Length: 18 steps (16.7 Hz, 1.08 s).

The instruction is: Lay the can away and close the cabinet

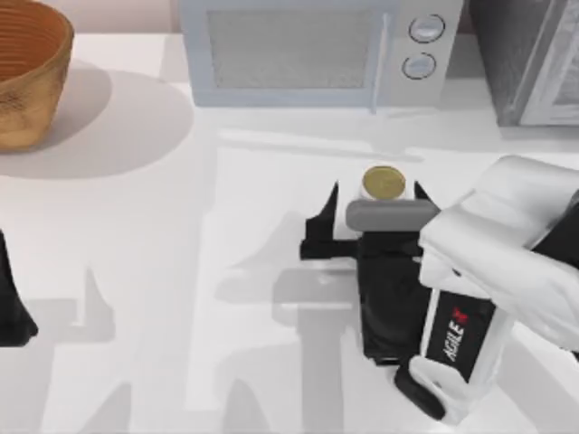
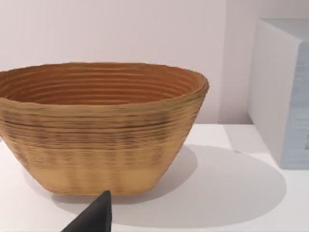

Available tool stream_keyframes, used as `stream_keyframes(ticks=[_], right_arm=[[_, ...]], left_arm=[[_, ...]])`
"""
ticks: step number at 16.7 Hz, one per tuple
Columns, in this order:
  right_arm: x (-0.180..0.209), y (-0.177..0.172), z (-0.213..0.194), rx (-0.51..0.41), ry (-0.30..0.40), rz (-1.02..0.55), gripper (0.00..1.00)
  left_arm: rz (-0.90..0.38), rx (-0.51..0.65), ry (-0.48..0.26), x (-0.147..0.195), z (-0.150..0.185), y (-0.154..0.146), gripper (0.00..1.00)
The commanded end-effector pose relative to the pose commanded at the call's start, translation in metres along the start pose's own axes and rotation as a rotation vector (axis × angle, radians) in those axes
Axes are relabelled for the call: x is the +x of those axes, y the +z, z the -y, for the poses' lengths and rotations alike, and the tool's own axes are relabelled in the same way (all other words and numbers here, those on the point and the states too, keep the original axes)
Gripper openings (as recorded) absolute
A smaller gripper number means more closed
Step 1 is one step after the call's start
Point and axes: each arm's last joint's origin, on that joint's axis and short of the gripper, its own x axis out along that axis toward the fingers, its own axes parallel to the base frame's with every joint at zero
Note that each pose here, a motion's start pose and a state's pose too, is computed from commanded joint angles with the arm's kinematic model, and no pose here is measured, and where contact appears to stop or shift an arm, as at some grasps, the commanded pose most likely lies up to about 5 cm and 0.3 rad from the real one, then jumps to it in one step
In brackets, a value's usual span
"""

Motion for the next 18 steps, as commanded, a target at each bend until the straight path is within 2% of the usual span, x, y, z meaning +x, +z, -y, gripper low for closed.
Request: stream_keyframes(ticks=[11, 18], right_arm=[[0.0000, 0.0000, 0.0000, 0.000, 0.000, 0.000, 0.02], [0.0000, 0.0000, 0.0000, 0.000, 0.000, 0.000, 0.00]], left_arm=[[0.000, 0.000, 0.000, 0.0000, 0.0000, 0.0000, 1.00], [0.000, 0.000, 0.000, 0.0000, 0.0000, 0.0000, 1.00]])
